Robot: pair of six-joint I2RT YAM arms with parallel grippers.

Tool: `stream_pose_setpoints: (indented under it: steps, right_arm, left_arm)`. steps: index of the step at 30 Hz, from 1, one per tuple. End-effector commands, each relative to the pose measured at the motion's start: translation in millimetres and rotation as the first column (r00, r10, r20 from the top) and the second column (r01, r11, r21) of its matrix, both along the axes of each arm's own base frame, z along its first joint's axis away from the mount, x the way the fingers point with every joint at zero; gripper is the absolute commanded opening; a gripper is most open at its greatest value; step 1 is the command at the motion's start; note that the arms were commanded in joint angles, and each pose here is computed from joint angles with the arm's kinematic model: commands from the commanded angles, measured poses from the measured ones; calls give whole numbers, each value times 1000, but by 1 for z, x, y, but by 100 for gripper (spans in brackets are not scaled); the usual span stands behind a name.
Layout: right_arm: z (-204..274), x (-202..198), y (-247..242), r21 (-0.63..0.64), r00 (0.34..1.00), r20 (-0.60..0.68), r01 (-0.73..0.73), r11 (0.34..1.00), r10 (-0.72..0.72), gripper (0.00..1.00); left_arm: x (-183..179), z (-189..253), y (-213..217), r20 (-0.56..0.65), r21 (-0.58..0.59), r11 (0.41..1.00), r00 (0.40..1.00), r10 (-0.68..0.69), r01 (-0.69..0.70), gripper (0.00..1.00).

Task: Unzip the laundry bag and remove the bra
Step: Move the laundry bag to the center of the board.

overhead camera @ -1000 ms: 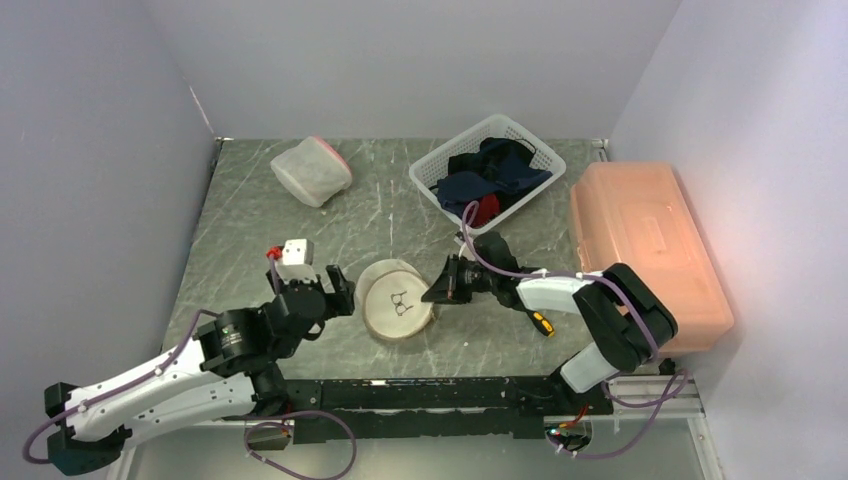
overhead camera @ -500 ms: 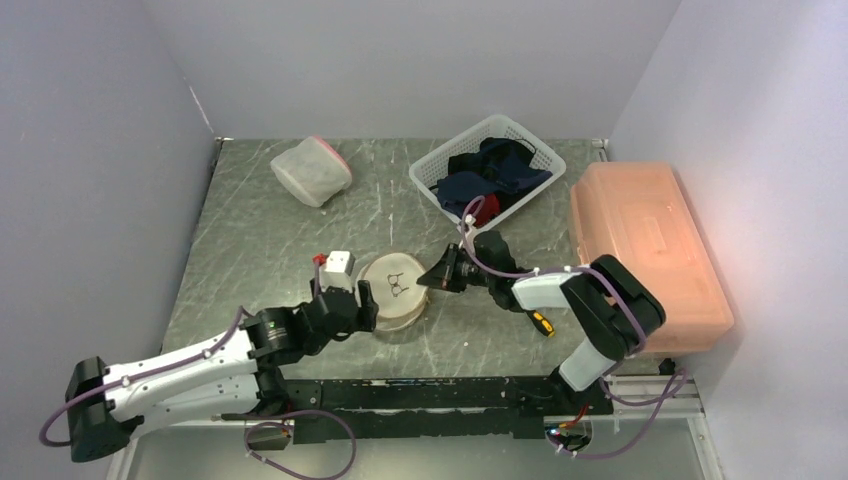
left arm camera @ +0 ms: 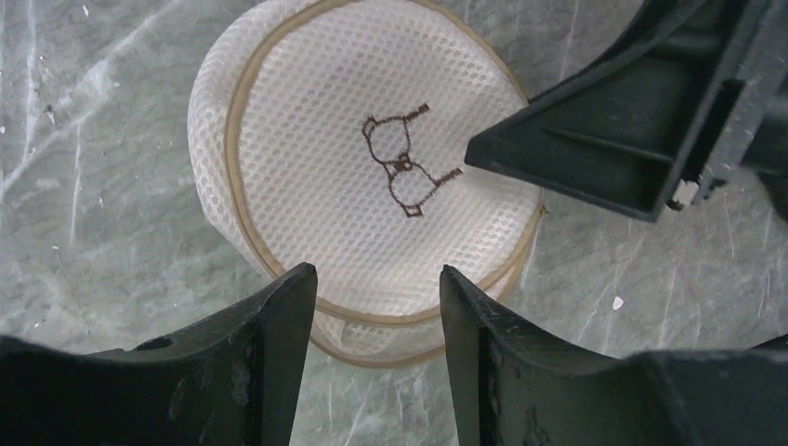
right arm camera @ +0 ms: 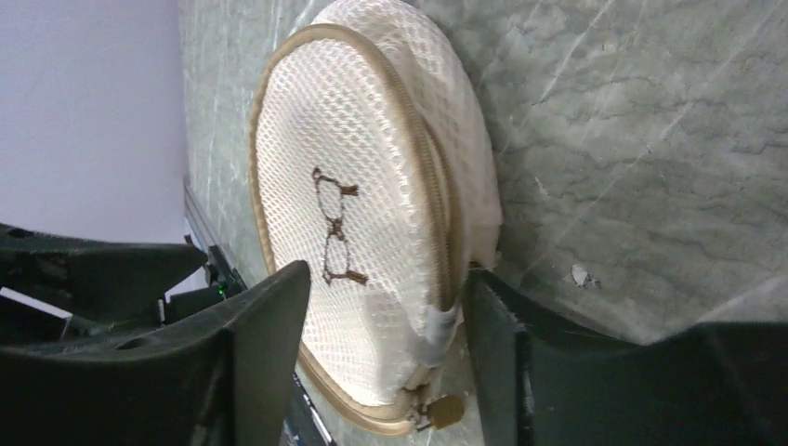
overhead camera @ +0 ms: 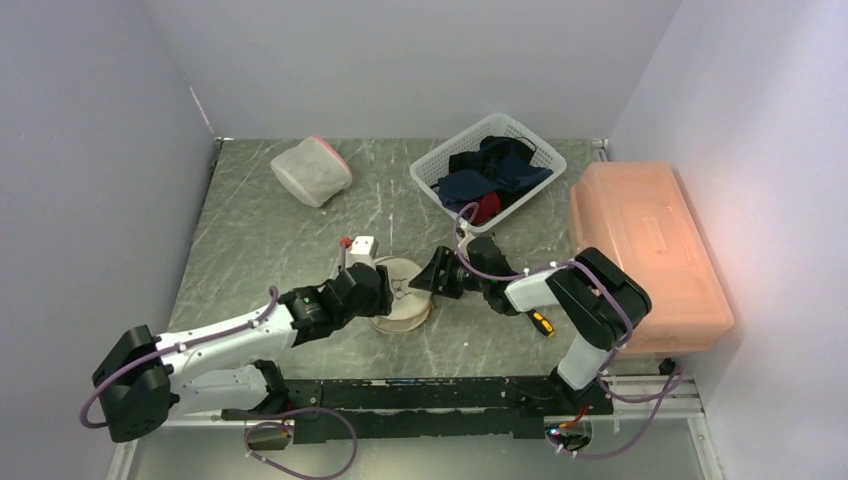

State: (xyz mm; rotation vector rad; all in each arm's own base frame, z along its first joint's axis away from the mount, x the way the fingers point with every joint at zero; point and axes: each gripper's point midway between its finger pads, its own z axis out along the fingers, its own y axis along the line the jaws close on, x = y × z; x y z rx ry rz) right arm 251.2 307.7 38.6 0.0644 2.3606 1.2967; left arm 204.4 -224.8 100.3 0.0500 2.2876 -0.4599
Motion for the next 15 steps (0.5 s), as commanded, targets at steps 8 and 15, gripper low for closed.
stream_pose_setpoints:
  steps: [8, 15]
  right_arm:
    - [4, -5, -43, -264, 994, 88, 91, 960, -70, 100]
    - [24, -7, -78, -360, 973, 190, 190, 913, -128, 96]
  left_arm:
    - [28, 29, -15, 66, 19, 1000, 998, -22, 20, 55]
    - [37, 21, -37, 55, 66, 993, 993, -100, 96, 43]
